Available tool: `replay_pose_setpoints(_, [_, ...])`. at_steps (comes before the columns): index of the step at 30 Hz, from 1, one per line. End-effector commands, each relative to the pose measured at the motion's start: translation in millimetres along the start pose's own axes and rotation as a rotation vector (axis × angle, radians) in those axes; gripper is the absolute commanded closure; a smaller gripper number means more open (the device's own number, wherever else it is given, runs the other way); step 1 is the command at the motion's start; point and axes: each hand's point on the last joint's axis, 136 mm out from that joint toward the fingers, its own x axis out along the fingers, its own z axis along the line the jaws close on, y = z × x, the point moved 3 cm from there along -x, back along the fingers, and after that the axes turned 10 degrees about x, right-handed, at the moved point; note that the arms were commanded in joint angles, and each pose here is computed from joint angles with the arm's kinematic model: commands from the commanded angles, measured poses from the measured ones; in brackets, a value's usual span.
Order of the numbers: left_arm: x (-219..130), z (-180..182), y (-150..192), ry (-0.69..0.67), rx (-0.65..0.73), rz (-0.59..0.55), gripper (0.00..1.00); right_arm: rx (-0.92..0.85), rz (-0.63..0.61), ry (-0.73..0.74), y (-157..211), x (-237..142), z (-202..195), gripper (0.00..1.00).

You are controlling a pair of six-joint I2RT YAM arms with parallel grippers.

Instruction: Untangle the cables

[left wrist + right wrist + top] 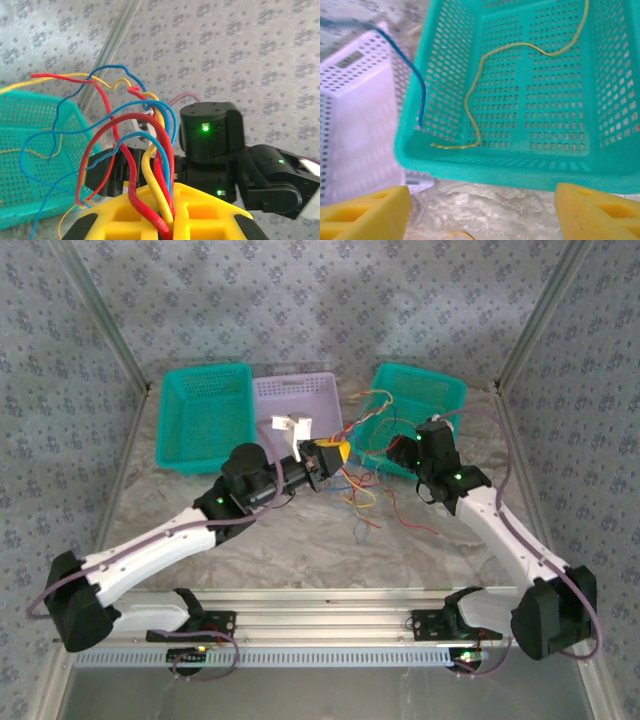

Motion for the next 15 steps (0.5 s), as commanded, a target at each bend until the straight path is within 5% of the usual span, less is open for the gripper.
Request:
replay_pose_setpoints(1, [-26.5,-24.4,-31.6,0.037,0.036,-0.042,1.00,-0.080,0.022,-0.157,6.9,-23.1,22.2,0.23])
replay_pose_setpoints(8, [-70.3,-14.2,14.1,-0.014,-0.066,0.112,1.00,-0.241,0.008,-0.563,33.7,-83.5,71.2,0.21])
replay_pose_setpoints(15, [-94.5,4.3,38.3,-0.104,-0.058,0.145,1.00,-0.274,0.155,-0.934,68.3,-125.8,96.4,0.25])
